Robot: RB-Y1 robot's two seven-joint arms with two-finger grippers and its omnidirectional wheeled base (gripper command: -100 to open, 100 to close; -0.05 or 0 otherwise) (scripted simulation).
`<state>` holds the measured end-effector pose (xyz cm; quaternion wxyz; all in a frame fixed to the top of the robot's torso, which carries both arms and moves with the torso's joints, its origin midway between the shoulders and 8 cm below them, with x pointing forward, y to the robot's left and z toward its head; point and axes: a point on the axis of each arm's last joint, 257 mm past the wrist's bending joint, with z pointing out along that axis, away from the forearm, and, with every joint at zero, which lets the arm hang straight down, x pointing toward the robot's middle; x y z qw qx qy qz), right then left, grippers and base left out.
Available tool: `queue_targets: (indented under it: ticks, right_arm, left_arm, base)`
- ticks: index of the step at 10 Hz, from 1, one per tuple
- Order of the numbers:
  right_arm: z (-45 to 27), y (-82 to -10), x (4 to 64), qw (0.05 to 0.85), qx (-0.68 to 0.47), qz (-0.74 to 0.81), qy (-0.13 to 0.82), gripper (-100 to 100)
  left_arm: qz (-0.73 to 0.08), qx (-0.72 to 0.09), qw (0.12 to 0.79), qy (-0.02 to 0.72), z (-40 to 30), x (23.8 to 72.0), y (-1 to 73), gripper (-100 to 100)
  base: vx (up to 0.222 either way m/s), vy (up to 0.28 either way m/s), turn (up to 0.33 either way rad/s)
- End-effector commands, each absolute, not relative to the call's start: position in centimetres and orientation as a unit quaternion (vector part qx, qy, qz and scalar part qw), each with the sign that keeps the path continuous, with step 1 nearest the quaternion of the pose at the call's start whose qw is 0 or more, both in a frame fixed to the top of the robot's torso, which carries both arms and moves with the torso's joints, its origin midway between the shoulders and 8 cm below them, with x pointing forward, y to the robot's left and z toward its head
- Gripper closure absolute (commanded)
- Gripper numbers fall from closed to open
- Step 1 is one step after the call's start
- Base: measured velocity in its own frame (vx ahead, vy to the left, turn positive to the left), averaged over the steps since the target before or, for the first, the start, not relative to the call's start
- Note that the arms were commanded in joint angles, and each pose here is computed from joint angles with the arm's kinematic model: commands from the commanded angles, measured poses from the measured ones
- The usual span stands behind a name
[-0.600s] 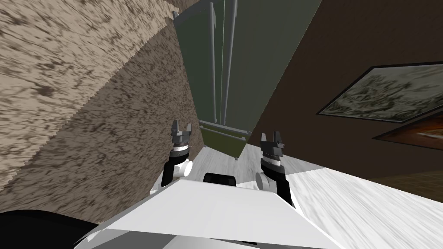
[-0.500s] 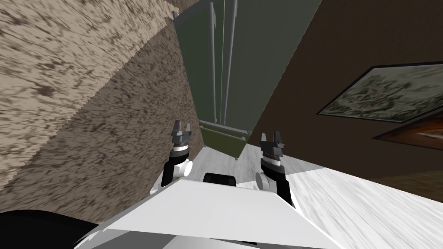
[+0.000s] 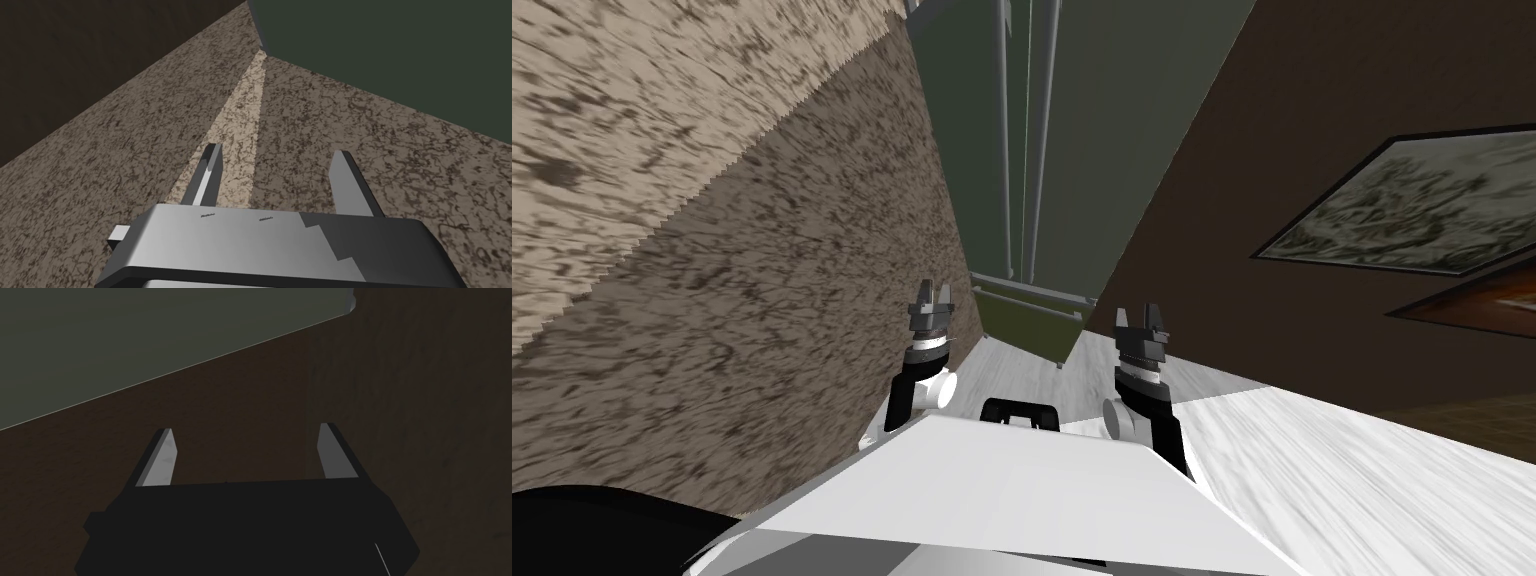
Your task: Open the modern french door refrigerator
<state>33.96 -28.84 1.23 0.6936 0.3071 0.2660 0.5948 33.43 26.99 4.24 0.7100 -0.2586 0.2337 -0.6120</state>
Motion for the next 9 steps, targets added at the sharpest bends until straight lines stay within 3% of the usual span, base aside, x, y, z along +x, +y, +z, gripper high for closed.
queue_targets:
  ticks: [1,3,4,9]
  right_arm:
    - [1.2,-28.8,34.0,0.694,0.307,0.595,0.266,0]
    - [1.2,-28.8,34.0,0.694,0.307,0.595,0.266,0]
    - [0.9,-28.3,34.5,0.693,0.294,0.592,0.287,-100]
    - [-1.3,-26.4,37.6,0.701,0.250,0.559,0.367,-100]
  left_arm:
    - [-0.612,-0.259,0.710,0.234,4.2,33.4,27.0,0]
    - [-0.612,-0.259,0.710,0.234,4.2,33.4,27.0,0]
    - [-0.612,-0.259,0.710,0.234,4.2,33.4,27.0,0]
    - [-0.612,-0.259,0.710,0.234,4.2,33.4,27.0,0]
  base:
    - [0.000,0.000,0.000]
    - [0.000,0.000,0.000]
    - [0.004,0.008,0.014]
    - [-0.005,0.027,0.035]
